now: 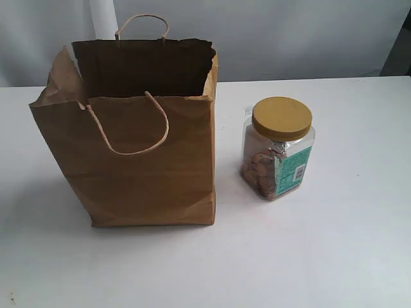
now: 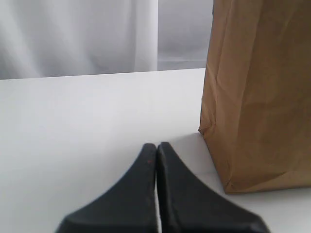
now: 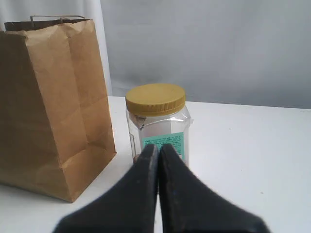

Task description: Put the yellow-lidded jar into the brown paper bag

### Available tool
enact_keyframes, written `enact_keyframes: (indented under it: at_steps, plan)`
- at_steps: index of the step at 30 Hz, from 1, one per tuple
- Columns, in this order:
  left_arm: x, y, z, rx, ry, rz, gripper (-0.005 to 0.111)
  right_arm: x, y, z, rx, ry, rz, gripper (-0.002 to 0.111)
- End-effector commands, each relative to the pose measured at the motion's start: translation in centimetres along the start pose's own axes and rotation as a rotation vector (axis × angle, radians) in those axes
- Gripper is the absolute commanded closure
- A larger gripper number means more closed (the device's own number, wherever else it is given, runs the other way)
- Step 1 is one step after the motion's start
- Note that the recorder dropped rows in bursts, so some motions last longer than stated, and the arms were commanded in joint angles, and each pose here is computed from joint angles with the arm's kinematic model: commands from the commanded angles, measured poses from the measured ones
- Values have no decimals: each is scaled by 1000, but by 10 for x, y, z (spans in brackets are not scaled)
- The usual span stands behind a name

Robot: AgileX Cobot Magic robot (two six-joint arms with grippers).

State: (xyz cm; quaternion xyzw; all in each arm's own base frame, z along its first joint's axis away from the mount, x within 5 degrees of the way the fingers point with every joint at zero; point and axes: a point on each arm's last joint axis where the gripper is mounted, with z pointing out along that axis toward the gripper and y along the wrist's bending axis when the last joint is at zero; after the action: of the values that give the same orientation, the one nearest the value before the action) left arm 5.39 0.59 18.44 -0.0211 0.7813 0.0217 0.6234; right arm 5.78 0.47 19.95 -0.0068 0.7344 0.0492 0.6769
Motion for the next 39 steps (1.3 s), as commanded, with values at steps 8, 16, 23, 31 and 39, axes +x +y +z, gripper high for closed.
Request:
enact_keyframes:
  at_steps: [8, 16, 23, 31, 39]
  plan:
    - [-1, -1, 0, 8, -8, -6, 106, 0, 0, 0, 2, -6, -11, 108]
    - [-1, -1, 0, 8, -8, -6, 106, -8, 0, -1, -1, -95, -44, 108]
    - [-1, -1, 0, 8, -8, -6, 106, -29, 2, -5, -18, -329, -5, 108]
    - [-1, -1, 0, 8, -8, -6, 106, -30, -4, -6, -10, -352, 330, 108]
    - [-1, -1, 0, 8, -8, -6, 106, -47, -2, -5, -25, -293, 395, 108]
